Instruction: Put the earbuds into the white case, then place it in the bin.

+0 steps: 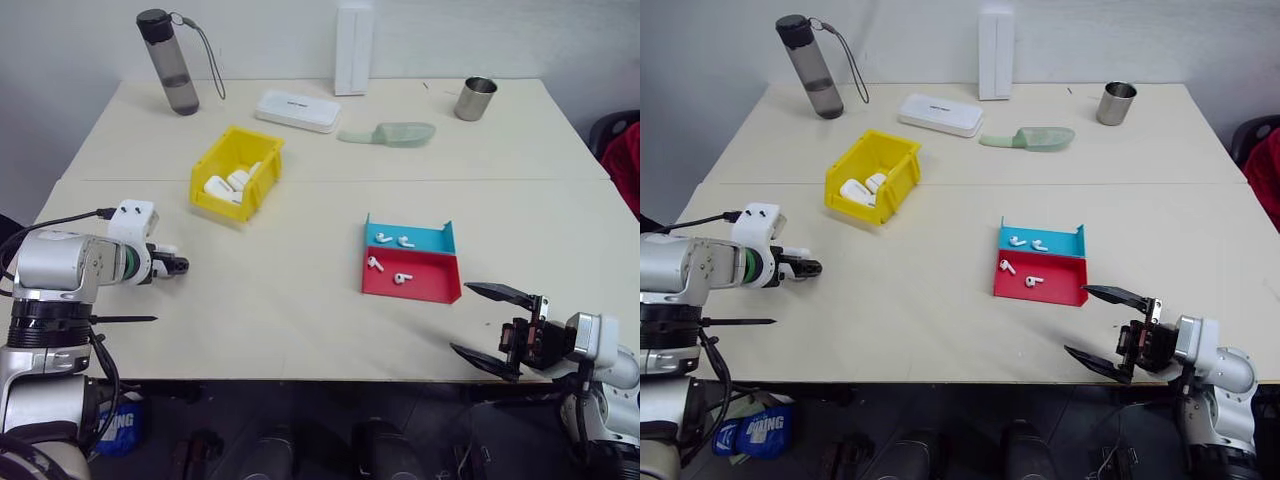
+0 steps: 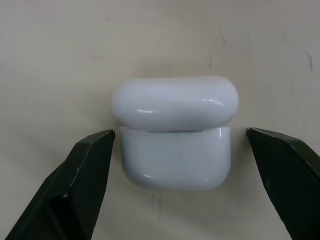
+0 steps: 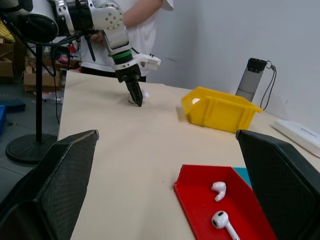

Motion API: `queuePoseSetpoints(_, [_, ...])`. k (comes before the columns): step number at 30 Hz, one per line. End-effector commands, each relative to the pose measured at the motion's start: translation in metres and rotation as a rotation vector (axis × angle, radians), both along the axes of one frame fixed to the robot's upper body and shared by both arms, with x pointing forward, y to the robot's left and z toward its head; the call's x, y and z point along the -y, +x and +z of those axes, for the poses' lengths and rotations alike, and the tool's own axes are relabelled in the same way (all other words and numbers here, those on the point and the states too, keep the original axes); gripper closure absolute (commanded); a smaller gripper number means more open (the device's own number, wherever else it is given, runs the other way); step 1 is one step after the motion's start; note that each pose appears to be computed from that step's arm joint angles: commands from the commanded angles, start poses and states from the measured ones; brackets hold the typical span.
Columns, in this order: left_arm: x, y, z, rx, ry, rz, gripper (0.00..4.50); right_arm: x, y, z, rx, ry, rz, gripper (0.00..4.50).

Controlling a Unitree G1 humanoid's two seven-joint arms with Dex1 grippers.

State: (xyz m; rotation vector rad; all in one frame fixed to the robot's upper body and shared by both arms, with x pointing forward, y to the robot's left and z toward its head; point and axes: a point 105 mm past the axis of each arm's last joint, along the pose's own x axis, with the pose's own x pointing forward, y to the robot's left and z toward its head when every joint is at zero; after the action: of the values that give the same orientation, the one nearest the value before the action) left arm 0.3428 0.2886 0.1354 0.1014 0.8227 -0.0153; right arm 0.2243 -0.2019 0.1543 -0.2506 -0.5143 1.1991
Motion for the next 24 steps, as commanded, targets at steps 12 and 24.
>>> queuePoseSetpoints(12, [-0.006,-0.012,-0.021,-0.067,0.027,0.034,0.24,-0.020,0.004,0.024,0.030,-0.017,0.000,0.00])
queuePoseSetpoints(24, [-0.002,-0.009,0.023,0.181,-0.062,-0.071,1.74,-0.009,0.005,0.019,0.018,-0.027,-0.031,0.00])
